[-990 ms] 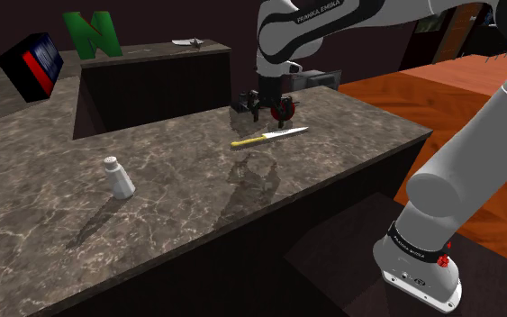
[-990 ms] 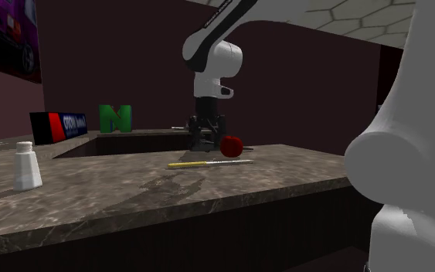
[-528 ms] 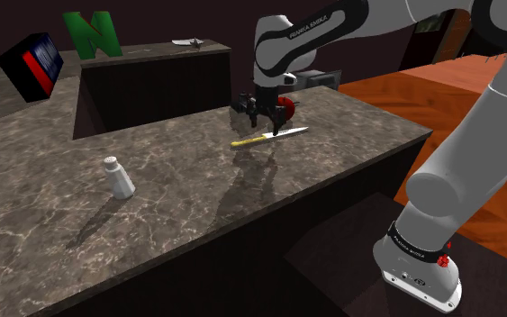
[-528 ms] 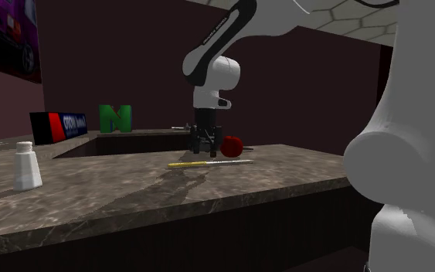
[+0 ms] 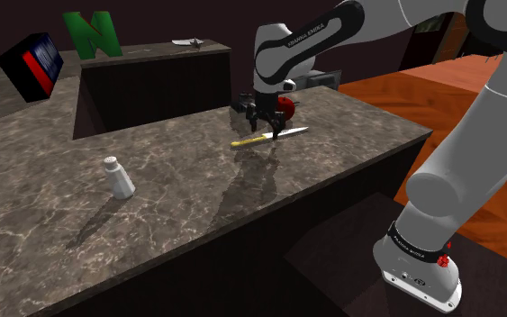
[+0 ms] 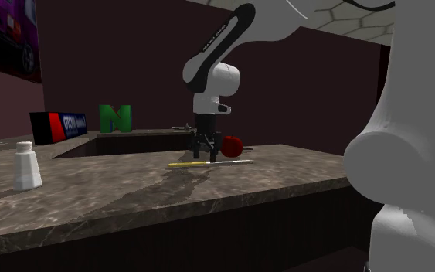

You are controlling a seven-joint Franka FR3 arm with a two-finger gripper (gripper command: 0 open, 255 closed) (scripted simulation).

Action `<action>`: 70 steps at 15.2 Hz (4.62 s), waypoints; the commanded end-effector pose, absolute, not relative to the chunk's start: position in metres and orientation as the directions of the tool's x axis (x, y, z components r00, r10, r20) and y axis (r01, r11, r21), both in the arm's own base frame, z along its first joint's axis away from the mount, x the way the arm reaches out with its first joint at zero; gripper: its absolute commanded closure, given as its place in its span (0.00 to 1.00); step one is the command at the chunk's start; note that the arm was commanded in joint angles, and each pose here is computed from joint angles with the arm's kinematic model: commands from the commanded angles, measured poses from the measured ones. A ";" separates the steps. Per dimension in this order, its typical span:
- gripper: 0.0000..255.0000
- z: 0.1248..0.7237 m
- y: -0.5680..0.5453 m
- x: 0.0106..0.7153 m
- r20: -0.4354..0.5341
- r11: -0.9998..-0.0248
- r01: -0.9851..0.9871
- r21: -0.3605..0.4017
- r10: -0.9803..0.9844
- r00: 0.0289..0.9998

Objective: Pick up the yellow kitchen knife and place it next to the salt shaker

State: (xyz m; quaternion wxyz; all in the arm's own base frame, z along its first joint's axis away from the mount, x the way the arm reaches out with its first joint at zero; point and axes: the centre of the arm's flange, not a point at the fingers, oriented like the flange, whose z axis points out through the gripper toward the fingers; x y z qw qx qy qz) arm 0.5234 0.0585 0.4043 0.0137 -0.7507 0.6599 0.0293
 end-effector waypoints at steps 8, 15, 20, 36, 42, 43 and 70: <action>1.00 0.404 0.058 0.523 -0.062 -0.129 -0.992 0.018 -0.990 0.127; 1.00 0.420 0.058 0.523 -0.062 -0.129 -0.992 0.018 -0.990 0.127; 1.00 0.446 0.058 0.523 -0.062 -0.129 -0.992 0.018 -0.990 0.127; 1.00 0.531 0.058 0.523 -0.062 -0.129 -0.992 0.018 -0.990 0.127; 1.00 0.563 0.058 0.523 -0.062 -0.129 -0.992 0.018 -0.990 0.127; 1.00 0.568 0.058 0.523 -0.062 -0.129 -0.992 0.018 -0.990 0.127; 1.00 0.563 0.311 0.562 -0.062 -0.129 -0.992 0.018 -0.990 0.127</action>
